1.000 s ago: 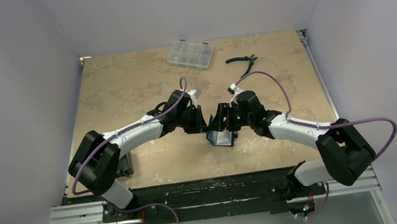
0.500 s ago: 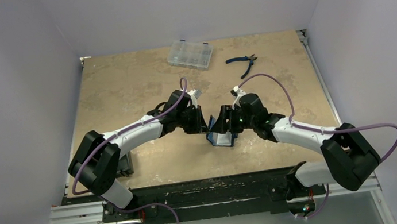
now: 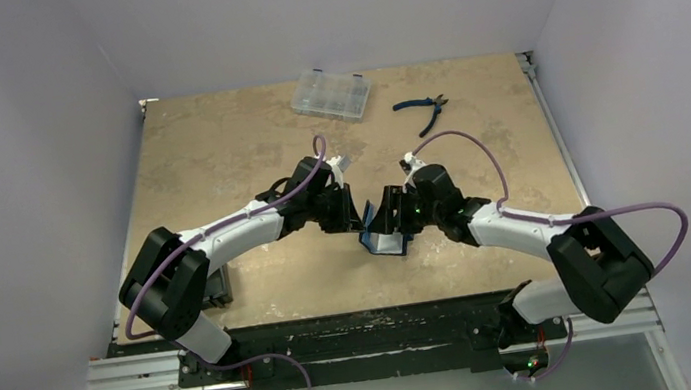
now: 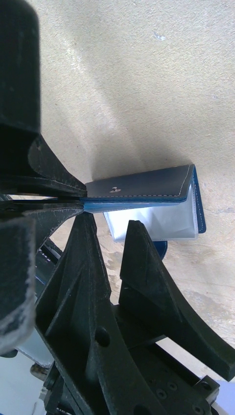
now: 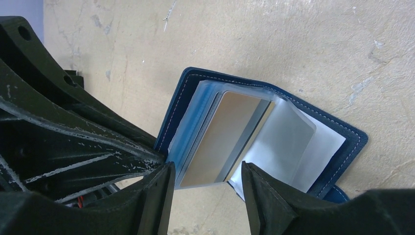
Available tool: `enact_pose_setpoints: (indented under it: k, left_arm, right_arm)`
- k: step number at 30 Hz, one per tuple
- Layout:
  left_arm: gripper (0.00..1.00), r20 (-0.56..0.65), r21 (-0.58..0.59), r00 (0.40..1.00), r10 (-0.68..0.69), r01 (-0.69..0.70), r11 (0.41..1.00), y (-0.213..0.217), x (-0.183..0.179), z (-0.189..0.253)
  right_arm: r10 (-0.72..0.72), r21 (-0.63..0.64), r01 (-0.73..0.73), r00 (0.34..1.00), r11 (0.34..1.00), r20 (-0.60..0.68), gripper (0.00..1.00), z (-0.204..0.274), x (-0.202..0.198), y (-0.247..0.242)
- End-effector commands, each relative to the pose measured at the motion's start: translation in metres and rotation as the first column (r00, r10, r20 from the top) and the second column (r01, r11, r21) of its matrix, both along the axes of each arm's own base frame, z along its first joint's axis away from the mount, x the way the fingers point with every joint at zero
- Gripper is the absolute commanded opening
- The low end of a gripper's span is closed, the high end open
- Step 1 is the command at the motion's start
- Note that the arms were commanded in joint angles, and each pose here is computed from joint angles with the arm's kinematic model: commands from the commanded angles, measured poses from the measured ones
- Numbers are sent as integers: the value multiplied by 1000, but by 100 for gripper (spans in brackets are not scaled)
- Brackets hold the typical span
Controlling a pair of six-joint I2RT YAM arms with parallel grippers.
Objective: Put the credit cards into the card holder
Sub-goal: Open the card holder at the center of the board.
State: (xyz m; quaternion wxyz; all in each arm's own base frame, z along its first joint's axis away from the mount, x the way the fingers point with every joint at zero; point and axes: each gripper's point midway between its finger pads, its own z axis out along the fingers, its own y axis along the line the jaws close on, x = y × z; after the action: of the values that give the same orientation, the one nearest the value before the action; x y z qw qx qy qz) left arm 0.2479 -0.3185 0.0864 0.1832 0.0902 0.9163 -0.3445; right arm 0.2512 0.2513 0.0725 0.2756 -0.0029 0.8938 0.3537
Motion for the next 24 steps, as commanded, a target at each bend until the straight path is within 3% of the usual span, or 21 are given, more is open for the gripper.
enact_pose_setpoints:
  k: [1,24]
  left_arm:
    - [0,62,-60,998,-14,18,998,-8,4,24]
    - [0,62,-59,998,-19,22,998,-8,5,24]
  right_arm:
    - [9,17,-9,1000,1000,30,61,4,6,6]
    - [36,46,-36,999,998,0,73,-1,1,12]
